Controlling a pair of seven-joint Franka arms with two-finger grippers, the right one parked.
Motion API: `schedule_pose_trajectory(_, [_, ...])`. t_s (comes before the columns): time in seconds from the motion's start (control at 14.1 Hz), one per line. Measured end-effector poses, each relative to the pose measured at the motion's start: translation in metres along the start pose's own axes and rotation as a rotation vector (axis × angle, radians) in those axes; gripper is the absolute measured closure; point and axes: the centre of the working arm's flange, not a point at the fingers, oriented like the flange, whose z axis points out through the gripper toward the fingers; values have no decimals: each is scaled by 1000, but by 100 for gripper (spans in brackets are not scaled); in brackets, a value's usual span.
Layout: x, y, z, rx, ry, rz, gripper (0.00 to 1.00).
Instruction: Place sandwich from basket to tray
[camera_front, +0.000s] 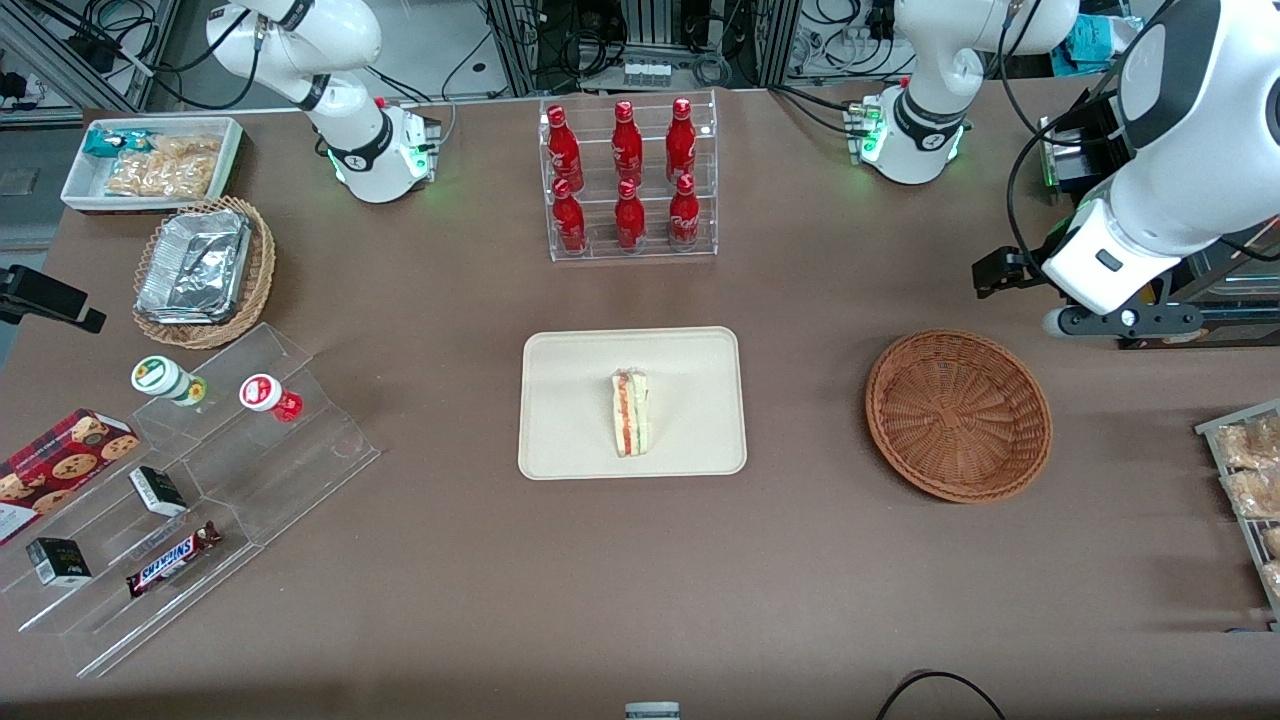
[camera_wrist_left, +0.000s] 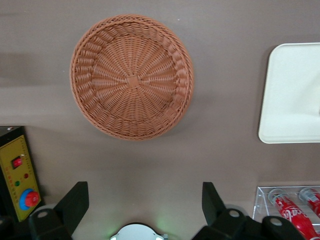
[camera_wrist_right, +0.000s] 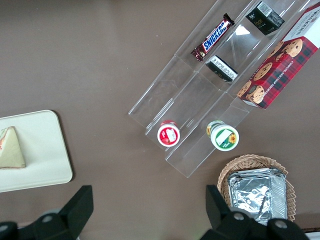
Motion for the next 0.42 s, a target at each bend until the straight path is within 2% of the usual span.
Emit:
schedule_pose_trajectory(0.28, [-2, -21, -7, 10, -5, 10, 0])
schedule_pose_trajectory(0.42, [-5, -36, -23, 5, 12, 22, 0])
